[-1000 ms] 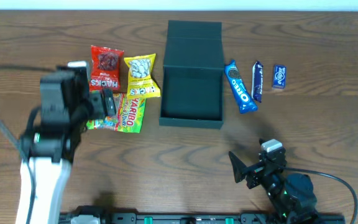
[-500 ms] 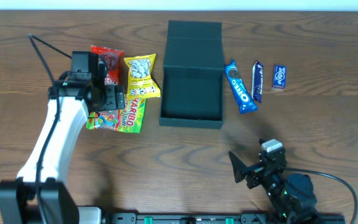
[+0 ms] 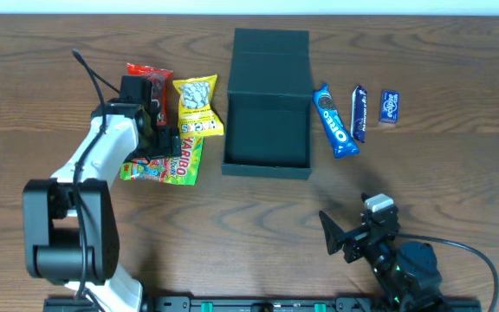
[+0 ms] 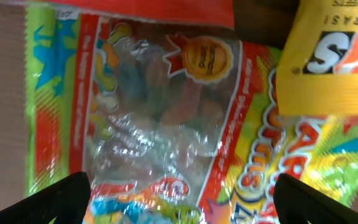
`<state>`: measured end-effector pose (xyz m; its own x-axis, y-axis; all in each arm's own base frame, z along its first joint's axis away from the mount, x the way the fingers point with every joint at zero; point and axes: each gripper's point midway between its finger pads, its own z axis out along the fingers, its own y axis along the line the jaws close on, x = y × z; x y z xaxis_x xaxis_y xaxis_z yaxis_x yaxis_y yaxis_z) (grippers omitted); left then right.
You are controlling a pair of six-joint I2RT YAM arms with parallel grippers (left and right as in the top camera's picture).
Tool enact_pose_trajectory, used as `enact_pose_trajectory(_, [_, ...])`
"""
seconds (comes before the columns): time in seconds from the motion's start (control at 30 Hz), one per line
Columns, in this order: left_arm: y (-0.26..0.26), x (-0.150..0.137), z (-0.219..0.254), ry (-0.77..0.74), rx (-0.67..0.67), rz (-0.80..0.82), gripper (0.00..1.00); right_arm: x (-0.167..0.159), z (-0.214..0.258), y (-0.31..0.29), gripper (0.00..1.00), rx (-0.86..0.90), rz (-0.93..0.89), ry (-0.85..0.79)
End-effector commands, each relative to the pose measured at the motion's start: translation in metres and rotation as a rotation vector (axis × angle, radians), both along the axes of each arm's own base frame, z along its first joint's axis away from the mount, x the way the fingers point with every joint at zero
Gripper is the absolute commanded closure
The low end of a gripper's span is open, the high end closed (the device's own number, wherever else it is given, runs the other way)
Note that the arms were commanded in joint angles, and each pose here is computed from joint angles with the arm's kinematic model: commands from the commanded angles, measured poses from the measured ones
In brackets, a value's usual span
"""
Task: Pack container
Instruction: 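Reach the left gripper down and grasp the green Haribo bag, then carry the Haribo bag right and drop it into the black box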
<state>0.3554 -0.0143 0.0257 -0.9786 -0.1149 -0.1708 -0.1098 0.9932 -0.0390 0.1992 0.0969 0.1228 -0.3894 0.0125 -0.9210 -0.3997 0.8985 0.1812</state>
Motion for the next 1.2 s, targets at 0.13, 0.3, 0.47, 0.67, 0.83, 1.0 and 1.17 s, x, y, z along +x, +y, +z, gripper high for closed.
enact_pose_trajectory(0.13, [0.0,-0.001,-0.029,0.055,-0.003,0.012,0.18,0.0,-0.002,0.0,0.01,-0.01,0.004,-0.005])
enact_pose_trajectory(0.3, [0.0,-0.011,-0.048,0.123,-0.001,0.012,0.54,0.0,-0.002,0.0,0.01,-0.01,0.005,-0.005])
enact_pose_trajectory(0.47, [0.0,-0.019,-0.051,0.158,0.0,0.013,0.94,0.0,-0.002,0.0,0.01,-0.011,0.004,-0.005])
enact_pose_trajectory(0.67, [0.001,-0.036,-0.049,0.226,-0.002,0.101,0.94,0.0,-0.002,0.0,0.01,-0.01,0.004,-0.004])
enact_pose_trajectory(0.83, [0.001,-0.047,-0.034,0.25,-0.005,0.199,0.94,0.0,-0.002,0.0,0.01,-0.011,0.004,-0.005])
enact_pose_trajectory(1.0, [0.001,-0.047,0.005,0.175,-0.027,0.311,0.94,0.0,-0.002,0.0,0.01,-0.01,0.004,-0.005])
enact_pose_trajectory(1.17, [-0.016,-0.046,0.059,0.064,-0.196,0.562,0.94,0.0,-0.002,0.0,0.01,-0.01,0.004,-0.004])
